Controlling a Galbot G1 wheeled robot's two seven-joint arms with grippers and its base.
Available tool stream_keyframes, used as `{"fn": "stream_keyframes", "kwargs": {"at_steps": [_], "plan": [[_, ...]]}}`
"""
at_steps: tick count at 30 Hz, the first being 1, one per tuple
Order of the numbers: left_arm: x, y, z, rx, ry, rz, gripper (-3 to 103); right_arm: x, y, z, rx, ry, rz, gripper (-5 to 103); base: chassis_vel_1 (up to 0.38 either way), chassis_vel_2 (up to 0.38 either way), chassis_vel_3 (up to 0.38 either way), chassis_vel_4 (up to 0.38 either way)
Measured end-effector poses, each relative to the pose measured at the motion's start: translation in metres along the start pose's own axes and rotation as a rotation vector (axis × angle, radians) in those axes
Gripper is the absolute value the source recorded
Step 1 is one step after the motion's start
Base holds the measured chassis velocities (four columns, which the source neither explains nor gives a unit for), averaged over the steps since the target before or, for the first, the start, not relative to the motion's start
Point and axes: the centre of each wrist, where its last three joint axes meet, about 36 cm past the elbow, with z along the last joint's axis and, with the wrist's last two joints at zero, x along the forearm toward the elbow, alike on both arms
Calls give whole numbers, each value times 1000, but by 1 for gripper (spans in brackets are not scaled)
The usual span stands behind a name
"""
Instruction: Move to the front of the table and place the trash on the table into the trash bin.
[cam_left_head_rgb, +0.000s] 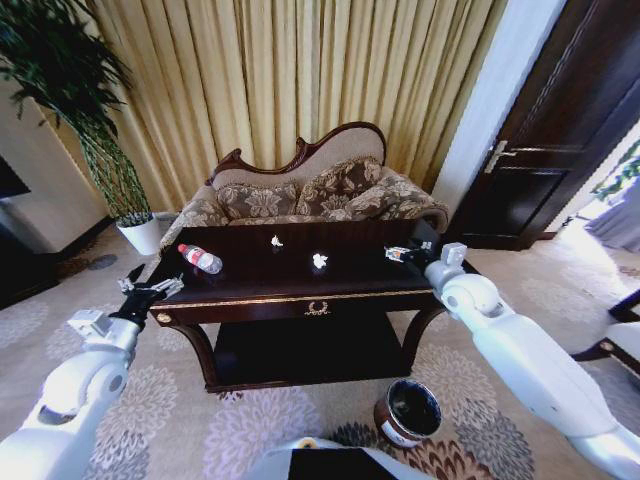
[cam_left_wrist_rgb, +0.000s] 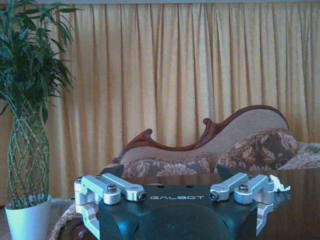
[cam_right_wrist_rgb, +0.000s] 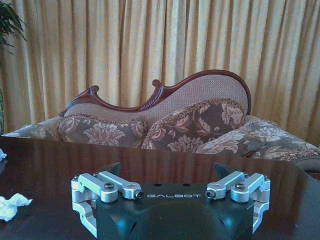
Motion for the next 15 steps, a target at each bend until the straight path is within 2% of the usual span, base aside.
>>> {"fn": "stream_keyframes", "kwargs": {"at_steps": [15], "plan": [[-2, 2, 2, 9, 1, -8, 100, -41, -17, 16, 12, 71, 54, 100, 0, 0, 0, 0]]}}
